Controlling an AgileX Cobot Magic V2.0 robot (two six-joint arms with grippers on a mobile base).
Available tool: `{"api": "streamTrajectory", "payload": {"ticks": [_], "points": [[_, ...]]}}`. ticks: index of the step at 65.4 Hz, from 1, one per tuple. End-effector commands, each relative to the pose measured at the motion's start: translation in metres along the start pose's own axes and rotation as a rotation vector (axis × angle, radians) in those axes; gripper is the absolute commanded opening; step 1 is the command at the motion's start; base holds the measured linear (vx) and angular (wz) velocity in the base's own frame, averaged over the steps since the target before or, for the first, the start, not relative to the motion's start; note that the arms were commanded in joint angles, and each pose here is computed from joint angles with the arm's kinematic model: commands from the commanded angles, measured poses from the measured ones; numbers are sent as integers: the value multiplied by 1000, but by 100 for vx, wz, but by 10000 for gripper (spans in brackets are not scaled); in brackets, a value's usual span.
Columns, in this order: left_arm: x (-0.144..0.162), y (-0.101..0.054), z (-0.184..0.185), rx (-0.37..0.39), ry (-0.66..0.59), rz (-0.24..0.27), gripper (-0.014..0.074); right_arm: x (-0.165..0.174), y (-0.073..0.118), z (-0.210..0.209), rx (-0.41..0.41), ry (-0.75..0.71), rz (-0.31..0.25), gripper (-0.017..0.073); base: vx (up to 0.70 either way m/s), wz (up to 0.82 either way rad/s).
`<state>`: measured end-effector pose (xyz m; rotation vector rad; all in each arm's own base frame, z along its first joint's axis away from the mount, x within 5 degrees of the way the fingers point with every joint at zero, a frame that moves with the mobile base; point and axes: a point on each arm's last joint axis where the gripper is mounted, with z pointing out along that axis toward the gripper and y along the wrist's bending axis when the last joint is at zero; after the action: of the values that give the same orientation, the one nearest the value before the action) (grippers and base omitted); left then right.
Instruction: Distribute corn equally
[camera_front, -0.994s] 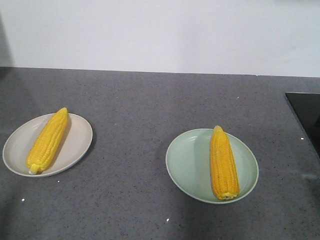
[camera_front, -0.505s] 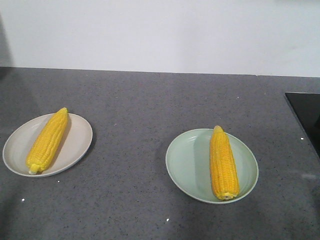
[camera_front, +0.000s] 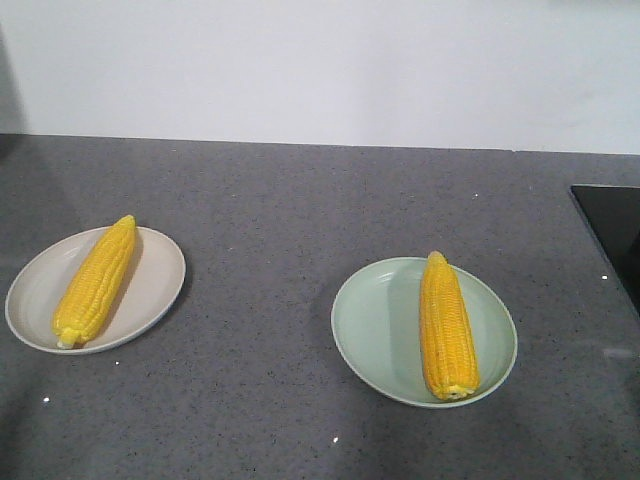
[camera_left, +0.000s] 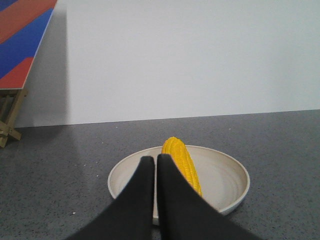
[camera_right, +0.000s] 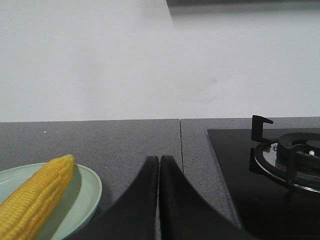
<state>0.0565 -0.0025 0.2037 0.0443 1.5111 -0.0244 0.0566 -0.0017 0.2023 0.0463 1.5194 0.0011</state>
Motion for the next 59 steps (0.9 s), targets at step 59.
{"api": "streamTrajectory", "payload": {"ticks": [59], "points": [[-4, -1, -1, 5, -84, -10, -6, -5, 0, 0, -2, -76, -8, -10, 0, 0]]}}
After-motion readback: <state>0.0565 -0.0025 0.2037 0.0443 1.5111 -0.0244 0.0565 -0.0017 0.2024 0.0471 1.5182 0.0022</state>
